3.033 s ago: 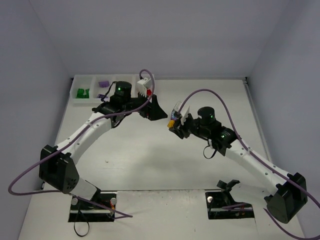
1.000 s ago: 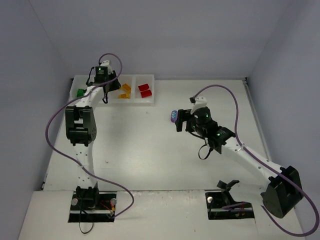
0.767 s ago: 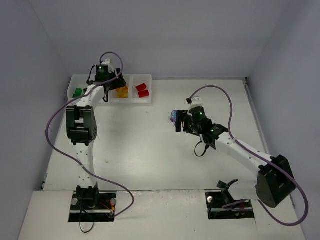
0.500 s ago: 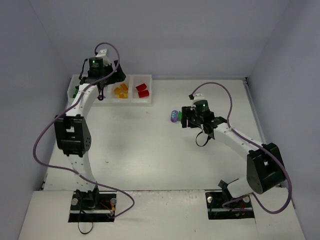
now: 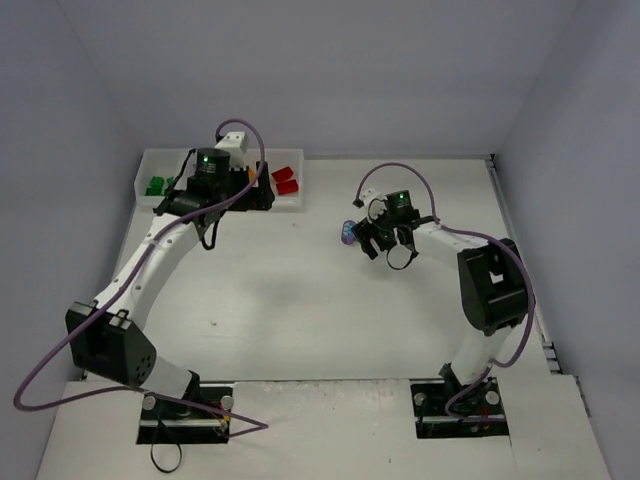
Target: Sort the legos into containers by color
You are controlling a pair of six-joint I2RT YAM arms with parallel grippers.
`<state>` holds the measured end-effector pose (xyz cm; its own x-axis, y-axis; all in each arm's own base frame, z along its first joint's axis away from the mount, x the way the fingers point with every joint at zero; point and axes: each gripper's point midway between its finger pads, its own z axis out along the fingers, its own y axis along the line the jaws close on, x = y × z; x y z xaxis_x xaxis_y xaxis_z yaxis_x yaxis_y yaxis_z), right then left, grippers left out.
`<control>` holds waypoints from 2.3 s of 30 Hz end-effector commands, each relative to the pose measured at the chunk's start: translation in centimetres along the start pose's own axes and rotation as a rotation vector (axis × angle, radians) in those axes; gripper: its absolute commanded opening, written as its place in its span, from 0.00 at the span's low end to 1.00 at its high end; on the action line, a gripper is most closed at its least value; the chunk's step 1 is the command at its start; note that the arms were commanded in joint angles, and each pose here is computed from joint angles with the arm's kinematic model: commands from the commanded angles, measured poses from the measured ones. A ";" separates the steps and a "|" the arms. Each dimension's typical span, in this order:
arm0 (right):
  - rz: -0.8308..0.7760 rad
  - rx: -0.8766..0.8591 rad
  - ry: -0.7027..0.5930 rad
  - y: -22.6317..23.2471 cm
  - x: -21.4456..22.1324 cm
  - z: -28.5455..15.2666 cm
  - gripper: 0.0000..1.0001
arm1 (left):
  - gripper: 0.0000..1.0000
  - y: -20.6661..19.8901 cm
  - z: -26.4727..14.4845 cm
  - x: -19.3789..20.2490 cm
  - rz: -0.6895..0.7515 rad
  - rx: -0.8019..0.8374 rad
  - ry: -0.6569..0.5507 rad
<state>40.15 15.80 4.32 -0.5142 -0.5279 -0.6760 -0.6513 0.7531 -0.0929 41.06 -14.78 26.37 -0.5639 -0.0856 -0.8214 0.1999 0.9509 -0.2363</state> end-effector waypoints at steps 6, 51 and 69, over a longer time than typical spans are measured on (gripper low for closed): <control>-0.225 -0.087 -0.124 -2.4 -4.5 2.1 0.77 | 0.85 0.0 -6.2 4.1 -0.027 0.050 -0.007; -0.318 -0.253 -0.413 12.8 -10.2 -9.0 0.05 | 0.85 -11.0 -2.3 7.0 -0.075 0.558 0.182; -0.344 -0.253 -0.530 13.6 -11.8 -13.7 0.07 | 0.74 -17.1 -1.9 8.6 -0.042 0.861 0.267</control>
<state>29.44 26.00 17.61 -0.0381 -0.4819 -0.8754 -0.8836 0.4254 -0.1957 30.46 -29.77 19.88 -0.8127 0.0897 -0.5758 0.5395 0.4893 -0.6852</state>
